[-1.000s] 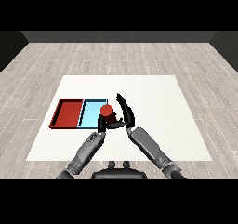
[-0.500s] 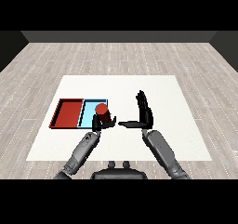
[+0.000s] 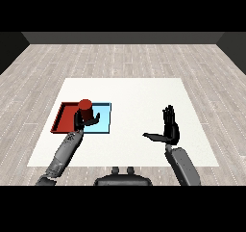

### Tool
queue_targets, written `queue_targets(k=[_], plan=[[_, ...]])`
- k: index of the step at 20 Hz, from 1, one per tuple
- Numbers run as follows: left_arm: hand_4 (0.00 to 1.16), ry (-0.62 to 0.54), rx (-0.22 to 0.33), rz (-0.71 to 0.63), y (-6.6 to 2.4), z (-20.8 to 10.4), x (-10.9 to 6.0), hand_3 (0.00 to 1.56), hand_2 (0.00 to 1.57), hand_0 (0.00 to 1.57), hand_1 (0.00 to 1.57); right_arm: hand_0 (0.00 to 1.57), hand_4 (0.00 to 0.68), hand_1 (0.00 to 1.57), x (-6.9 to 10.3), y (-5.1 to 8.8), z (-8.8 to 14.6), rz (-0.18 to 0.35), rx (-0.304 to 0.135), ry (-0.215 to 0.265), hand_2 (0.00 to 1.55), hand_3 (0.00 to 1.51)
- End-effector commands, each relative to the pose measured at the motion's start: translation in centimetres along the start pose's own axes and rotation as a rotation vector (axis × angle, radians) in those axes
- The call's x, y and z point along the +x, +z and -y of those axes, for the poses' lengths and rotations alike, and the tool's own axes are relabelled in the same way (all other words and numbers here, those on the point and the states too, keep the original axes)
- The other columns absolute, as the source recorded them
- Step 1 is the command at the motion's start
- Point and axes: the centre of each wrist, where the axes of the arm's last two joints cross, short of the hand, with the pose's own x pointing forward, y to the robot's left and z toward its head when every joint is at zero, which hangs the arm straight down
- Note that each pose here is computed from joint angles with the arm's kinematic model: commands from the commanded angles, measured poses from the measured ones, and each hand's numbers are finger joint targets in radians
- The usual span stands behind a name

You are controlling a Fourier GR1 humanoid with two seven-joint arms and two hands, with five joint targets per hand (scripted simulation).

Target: Pick the red can and put it in the red box

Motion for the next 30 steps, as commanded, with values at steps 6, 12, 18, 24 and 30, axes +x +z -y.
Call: queue_targets(k=[6, 12, 18, 24, 30], plan=[[1.12, -0.187, 0.118, -0.156, -4.64, -9.3, -3.5, 1.5, 1.57, 1.57, 1.57, 0.0, 0.0, 0.0, -1.3, 0.7, 3.0, -0.036, -0.091, 0.114, 0.0, 0.0], [1.08, -0.297, 0.109, -0.29, -5.23, -7.9, -7.3, 1.47, 1.56, 1.57, 1.57, 0.0, 0.0, 0.0, -2.5, -1.5, 2.8, -0.115, -0.093, 0.142, 0.0, 0.0], [1.01, -0.377, 0.131, -0.428, -5.89, -5.8, -8.0, 1.43, 1.46, 1.55, 1.55, 0.0, 0.0, 0.0, -4.9, -0.6, 4.1, -0.117, -0.089, 0.091, 0.0, 0.0], [0.78, -0.469, 0.121, -0.665, -4.56, -8.3, -9.8, 0.41, 0.63, 0.59, 0.59, 0.0, 0.0, 0.0, -5.4, -1.2, 4.6, -0.118, -0.108, 0.11, 0.0, 0.0], [0.7, -0.382, 0.247, -0.773, -3.04, -10.3, -11.1, 0.0, 1.17, 1.28, 1.28, 0.0, 0.0, 0.0, -5.4, -3.7, 4.1, -0.104, -0.106, 0.1, 0.0, 0.0]])
